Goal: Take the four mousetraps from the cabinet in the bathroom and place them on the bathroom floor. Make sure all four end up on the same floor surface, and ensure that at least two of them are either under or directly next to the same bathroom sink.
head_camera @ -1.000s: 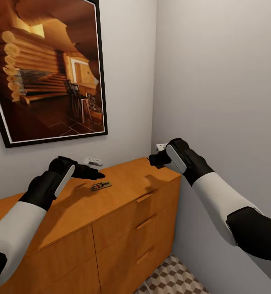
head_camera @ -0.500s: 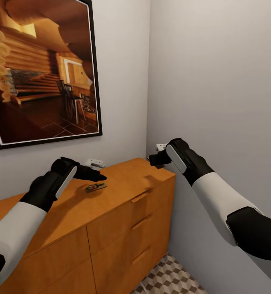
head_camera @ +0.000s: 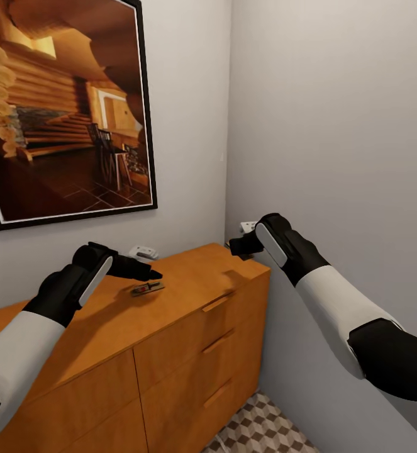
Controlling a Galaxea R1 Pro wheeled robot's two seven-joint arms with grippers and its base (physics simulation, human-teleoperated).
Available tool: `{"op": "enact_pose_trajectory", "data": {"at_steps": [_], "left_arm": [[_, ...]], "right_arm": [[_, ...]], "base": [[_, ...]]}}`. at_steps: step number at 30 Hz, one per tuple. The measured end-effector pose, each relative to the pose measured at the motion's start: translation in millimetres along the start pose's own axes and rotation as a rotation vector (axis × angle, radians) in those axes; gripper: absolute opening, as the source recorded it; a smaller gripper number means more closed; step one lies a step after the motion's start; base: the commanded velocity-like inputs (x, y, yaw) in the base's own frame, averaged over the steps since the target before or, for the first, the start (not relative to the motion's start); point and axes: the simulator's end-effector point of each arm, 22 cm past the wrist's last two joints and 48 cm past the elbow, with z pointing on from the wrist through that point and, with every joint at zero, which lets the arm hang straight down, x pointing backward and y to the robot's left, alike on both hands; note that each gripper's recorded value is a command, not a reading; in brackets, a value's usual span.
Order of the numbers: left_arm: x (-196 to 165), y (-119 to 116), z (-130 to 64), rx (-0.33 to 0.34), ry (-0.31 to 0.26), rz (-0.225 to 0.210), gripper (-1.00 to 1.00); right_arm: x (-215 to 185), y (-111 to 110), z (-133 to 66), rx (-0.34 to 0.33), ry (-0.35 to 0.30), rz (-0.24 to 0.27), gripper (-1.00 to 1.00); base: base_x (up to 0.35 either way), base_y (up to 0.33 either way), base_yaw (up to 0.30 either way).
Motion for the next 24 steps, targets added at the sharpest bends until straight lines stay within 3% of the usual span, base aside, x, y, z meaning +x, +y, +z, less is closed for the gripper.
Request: {"op": "enact_pose_trajectory", "data": {"at_steps": [10, 16, 19, 24], "left_arm": [[6, 20, -6.5, -0.027, 0.009, -0.006, 1.0], [8, 20, -6.5, -0.026, 0.012, -0.004, 1.0], [6, 25, -9.4, -0.037, 0.005, -0.003, 1.0], [6, 26, -9.6, -0.04, 0.004, -0.004, 1.0]], "right_arm": [[0, 0, 0.1, -0.001, 0.0, 0.001, -1.0], [0, 0, 0.1, -0.001, 0.0, 0.001, -1.0], [0, 10, 1.4, -0.011, 0.001, -0.01, -1.0], [0, 5, 1.1, -0.001, 0.001, -0.009, -1.0]], "base": [[0.0, 0.0, 0.0], [0.0, 0.0, 0.0], [0.0, 0.0, 0.0], [0.0, 0.0, 0.0]]}}
